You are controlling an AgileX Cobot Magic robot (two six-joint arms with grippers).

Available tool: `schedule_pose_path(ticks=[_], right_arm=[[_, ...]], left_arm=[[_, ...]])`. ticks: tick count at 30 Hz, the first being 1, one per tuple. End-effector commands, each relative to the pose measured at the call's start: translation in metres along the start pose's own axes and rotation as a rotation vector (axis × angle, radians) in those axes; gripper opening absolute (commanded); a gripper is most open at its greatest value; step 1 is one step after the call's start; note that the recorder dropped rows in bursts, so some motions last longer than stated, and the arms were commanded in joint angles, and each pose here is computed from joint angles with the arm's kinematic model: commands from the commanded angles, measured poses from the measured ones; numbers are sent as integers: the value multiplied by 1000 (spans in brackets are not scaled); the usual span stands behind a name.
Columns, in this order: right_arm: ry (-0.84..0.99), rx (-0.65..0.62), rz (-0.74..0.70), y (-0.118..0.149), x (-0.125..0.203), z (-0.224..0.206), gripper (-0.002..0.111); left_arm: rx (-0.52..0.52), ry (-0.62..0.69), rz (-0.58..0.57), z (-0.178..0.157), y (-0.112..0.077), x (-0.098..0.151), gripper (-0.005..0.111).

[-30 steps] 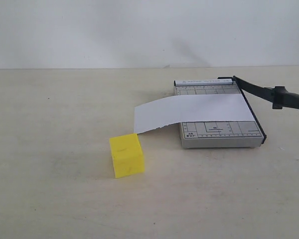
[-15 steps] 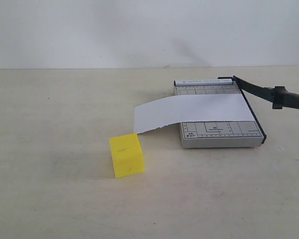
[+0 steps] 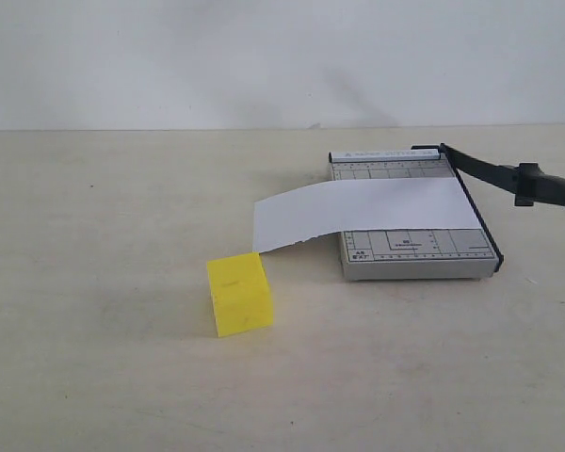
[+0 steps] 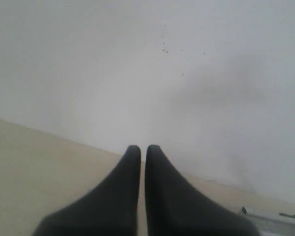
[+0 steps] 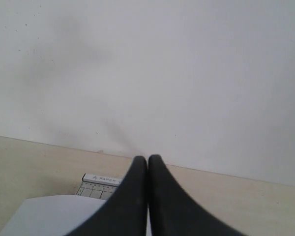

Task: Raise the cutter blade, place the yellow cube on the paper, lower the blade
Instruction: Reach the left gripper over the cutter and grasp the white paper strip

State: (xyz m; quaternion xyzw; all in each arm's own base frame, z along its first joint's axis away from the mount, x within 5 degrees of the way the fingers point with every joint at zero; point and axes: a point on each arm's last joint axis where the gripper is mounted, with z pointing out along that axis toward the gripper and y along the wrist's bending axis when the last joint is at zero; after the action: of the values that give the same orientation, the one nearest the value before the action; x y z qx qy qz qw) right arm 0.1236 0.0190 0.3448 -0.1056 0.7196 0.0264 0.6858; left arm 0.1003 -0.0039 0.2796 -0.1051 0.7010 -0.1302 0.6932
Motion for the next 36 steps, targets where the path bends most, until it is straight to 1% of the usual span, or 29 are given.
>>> schedule_pose_path(ticks=[1,2,3,4,5,6,7,8,9,10,12,14,18,22,23,26,32,36], right_arm=[[-13,14,-11,-1,-2,-1,0],[-11,13,-13,-1,-2,-1,0],[-10,13,-21,-1,-2,-1,0],[-6,14,-44,-2,-2,-1,0],[-4,16,-62,-2,-2,-1,0],[-10,26,-74,-3,-2,-1,0],[-16,36,-83,-3,-3,-1,0],[-19,43,-99,-4,-3,-1,0],[-19,43,-100,-4,-3,-1,0],[-18,41,-100,-4,-3,-1,0],[-13,36,-100,-3,-3,-1,0],[-13,36,-100,-3,-3,-1,0],[-2,34,-99,-4,-1,1,0],[44,26,-94,-4,4,12,0],[65,23,-91,-5,7,17,0],[130,12,-84,-5,16,31,0],[243,-5,-54,-6,34,55,0],[254,-9,-51,-6,36,56,0]], left_arm=[[176,116,229,66,-43,-20,4],[265,171,290,88,-64,-10,4],[346,223,338,106,-84,6,4],[443,255,390,121,-110,21,4],[503,305,437,137,-131,38,4],[556,375,484,152,-152,62,4],[574,424,491,165,-167,75,4],[559,513,477,182,-180,94,4],[530,582,458,197,-186,110,4],[508,616,438,212,-193,119,4],[496,633,434,227,-199,129,4],[499,614,425,239,-208,130,4],[510,591,347,251,-225,137,4],[516,601,276,262,-233,166,4],[520,603,274,264,-234,174,4],[524,607,279,273,-237,189,4],[531,599,277,288,-246,206,4],[547,601,280,292,-255,219,4]])
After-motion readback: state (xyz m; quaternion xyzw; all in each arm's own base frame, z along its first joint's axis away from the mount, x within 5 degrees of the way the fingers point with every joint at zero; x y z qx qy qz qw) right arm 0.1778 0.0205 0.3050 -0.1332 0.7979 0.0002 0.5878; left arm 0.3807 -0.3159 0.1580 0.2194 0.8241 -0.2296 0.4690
